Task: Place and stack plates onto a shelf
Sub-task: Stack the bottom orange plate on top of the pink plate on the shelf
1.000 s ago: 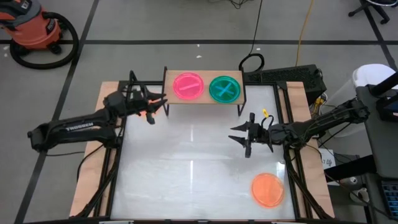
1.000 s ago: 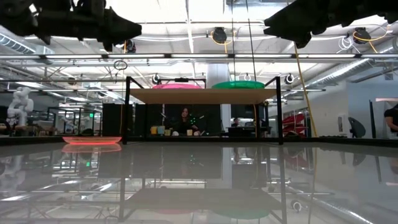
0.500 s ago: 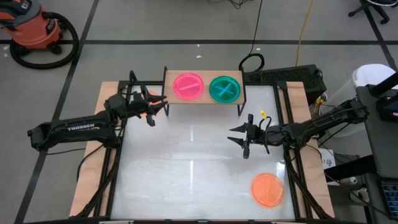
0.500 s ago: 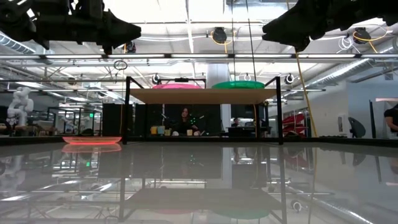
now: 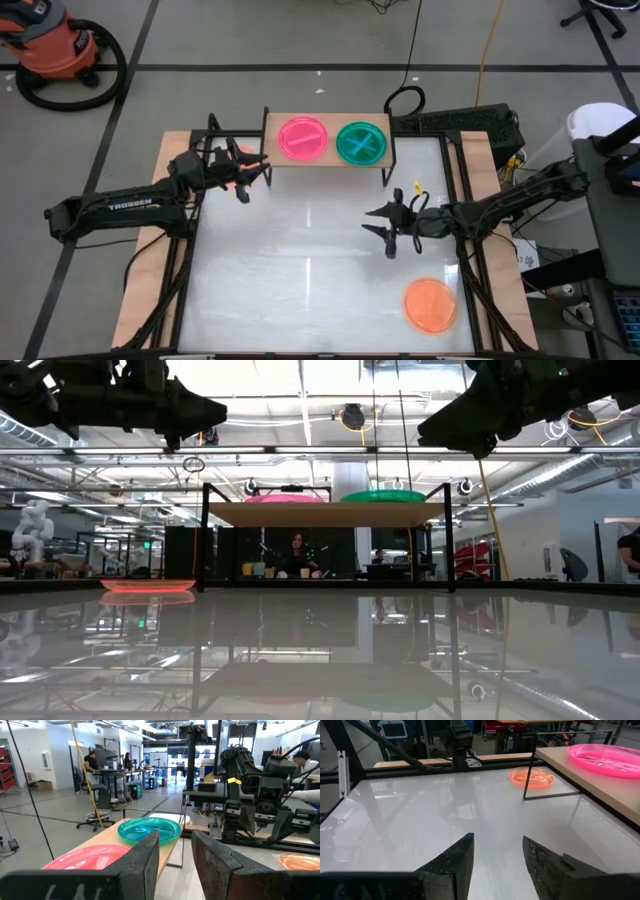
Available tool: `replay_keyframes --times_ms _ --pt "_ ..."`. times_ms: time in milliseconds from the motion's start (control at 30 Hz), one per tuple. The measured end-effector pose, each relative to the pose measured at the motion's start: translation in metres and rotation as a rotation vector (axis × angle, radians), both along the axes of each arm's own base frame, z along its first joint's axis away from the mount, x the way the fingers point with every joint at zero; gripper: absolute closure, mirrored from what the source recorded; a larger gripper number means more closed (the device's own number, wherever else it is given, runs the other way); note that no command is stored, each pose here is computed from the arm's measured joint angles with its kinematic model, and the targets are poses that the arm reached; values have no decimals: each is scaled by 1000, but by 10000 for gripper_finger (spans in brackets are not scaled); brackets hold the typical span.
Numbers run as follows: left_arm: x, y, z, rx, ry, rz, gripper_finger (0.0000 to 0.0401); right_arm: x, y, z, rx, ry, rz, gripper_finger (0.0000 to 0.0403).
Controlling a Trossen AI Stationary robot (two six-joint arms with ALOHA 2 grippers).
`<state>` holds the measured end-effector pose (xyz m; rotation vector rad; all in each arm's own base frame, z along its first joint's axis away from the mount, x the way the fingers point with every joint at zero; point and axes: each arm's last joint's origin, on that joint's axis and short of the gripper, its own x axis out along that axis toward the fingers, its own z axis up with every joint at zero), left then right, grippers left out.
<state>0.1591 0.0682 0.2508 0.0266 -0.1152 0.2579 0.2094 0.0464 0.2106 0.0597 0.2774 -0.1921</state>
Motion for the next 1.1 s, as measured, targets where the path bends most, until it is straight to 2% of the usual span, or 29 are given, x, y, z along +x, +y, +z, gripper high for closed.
replay_keyframes --times_ms 1100 --pt "0 0 0 -13 -3 -2 279 0 0 0 1 -2 0 250"
